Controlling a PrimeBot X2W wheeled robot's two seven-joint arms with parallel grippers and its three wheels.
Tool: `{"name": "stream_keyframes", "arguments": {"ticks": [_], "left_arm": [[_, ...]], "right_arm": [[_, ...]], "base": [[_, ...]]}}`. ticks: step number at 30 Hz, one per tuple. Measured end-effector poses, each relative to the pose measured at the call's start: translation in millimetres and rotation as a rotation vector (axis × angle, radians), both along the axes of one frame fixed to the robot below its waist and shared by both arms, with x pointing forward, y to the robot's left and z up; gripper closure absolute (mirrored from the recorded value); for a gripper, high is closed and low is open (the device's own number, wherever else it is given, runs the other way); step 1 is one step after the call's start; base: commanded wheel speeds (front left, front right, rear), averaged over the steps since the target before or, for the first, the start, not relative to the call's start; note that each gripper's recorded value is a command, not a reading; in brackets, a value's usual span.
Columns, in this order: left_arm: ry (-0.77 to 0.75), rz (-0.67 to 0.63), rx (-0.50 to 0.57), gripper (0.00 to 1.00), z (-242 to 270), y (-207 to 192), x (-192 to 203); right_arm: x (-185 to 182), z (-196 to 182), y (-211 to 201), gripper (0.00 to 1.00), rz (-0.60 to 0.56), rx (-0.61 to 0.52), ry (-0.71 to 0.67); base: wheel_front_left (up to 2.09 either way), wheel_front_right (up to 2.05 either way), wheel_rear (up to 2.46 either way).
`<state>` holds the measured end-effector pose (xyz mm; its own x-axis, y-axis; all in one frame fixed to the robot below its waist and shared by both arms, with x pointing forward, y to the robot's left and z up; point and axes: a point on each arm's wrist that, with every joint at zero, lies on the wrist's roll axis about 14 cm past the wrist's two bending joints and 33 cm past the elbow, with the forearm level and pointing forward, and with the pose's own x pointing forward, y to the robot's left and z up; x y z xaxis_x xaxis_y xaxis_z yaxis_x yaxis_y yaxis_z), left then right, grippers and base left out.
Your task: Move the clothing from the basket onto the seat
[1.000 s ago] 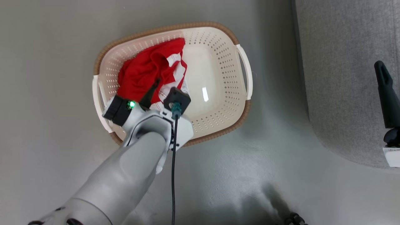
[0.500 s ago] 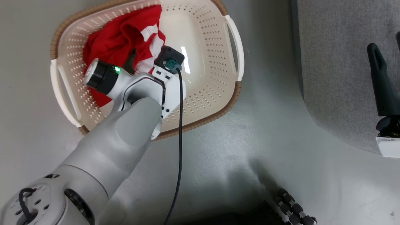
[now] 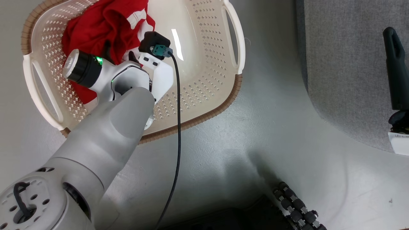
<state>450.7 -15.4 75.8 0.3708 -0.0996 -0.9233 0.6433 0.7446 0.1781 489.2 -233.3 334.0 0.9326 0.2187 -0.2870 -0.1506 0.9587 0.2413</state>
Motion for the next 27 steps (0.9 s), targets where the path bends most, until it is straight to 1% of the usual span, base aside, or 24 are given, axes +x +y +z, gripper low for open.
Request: {"name": "stream_keyframes", "arguments": {"ticks": [6,11,21,22,23,24,25,27], "left_arm": [[0.038,-0.011,0.105,0.0,-10,15,-1],[0.065,-0.003,0.144,0.0,-15,20,-3],[0.145,0.076,0.139,0.0,-21,25,-16],[0.15,0.085,0.136,0.03,-21,25,-17],[0.148,0.09,0.131,0.39,-21,26,-17],[0.146,0.095,0.127,0.68,-21,26,-17],[0.149,0.103,0.124,1.0,-20,26,-17],[0.137,0.117,0.105,1.0,-18,26,-15]], "right_arm": [[0,-2,-1,0.0,0.0,-0.003,0.0],[2,-2,1,0.0,0.004,-0.001,-0.006],[6,-3,1,0.0,0.007,-0.003,-0.016],[7,-2,1,0.0,0.007,-0.003,-0.017],[7,-2,1,0.0,0.007,-0.003,-0.018],[7,-1,1,0.0,0.008,-0.003,-0.02],[7,0,1,0.0,0.008,-0.002,-0.023],[8,2,1,0.0,0.009,0.0,-0.029]], "base": [[0.0,0.0,0.0],[0.0,0.0,0.0],[0.0,0.0,0.0],[0.0,0.0,0.0],[0.0,0.0,0.0],[0.0,0.0,0.0],[0.0,0.0,0.0],[0.0,0.0,0.0]]}}
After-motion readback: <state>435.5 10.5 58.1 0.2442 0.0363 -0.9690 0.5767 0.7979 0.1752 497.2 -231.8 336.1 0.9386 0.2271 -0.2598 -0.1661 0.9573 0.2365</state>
